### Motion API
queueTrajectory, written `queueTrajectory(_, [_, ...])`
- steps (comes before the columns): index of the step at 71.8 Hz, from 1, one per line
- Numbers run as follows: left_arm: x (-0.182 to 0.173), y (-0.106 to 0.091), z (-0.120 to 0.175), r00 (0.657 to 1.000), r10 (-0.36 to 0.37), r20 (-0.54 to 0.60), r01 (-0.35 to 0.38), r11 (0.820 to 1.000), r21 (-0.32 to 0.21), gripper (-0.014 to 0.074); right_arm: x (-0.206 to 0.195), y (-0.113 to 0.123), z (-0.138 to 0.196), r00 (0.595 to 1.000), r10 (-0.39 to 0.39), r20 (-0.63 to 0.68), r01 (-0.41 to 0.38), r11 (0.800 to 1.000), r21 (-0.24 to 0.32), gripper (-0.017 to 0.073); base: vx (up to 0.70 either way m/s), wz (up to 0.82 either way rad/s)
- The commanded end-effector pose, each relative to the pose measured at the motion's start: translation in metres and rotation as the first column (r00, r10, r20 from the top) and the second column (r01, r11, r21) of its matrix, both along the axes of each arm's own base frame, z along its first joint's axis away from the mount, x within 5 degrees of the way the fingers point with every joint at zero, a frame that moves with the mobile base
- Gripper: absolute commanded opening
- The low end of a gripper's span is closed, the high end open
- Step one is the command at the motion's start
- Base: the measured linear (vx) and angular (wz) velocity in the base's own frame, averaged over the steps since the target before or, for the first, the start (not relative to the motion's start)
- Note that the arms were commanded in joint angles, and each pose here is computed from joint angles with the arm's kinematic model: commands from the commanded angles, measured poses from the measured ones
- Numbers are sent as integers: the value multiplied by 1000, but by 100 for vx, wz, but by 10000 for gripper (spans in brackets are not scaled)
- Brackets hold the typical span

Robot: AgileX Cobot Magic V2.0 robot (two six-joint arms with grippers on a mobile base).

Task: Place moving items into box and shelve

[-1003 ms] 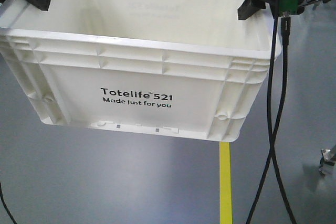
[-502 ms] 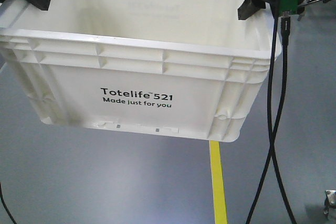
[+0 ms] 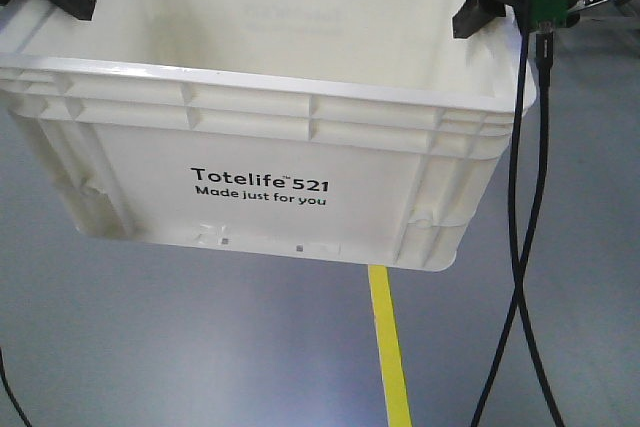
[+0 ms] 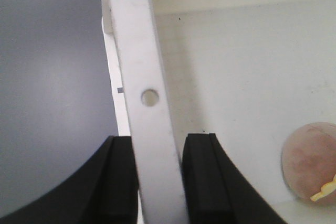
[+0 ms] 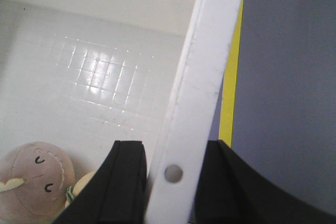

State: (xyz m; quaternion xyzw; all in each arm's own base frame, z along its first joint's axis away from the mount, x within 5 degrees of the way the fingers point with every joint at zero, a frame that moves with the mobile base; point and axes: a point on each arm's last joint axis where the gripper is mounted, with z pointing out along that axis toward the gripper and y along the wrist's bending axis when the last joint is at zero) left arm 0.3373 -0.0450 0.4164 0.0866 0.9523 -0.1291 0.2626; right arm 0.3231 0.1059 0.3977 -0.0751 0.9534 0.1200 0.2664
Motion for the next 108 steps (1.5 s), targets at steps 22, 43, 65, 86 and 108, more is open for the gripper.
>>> queueTrajectory(22, [-15,-13,41,981,-20,193,48,989,-139,-17,-12,8,39,981,31,191,-57,989,134,-12,55,-20])
queueTrajectory(43, [-15,-13,41,981,-20,193,48,989,-139,-17,-12,8,39,981,31,191,-57,989,134,-12,51,-30])
queueTrajectory(65, [-15,-13,41,981,-20,193,48,989,-139,-17,-12,8,39,981,31,191,-57,989,134,-12,48,-42])
queueTrajectory(86, [-15,-13,41,981,-20,193,48,989,-139,-17,-12,8,39,981,31,191,-57,989,134,-12,45,-46])
queueTrajectory(108, [-15,-13,41,981,-20,193,48,989,-139,-17,-12,8,39,981,31,190,-57,989,133,-12,43,-42])
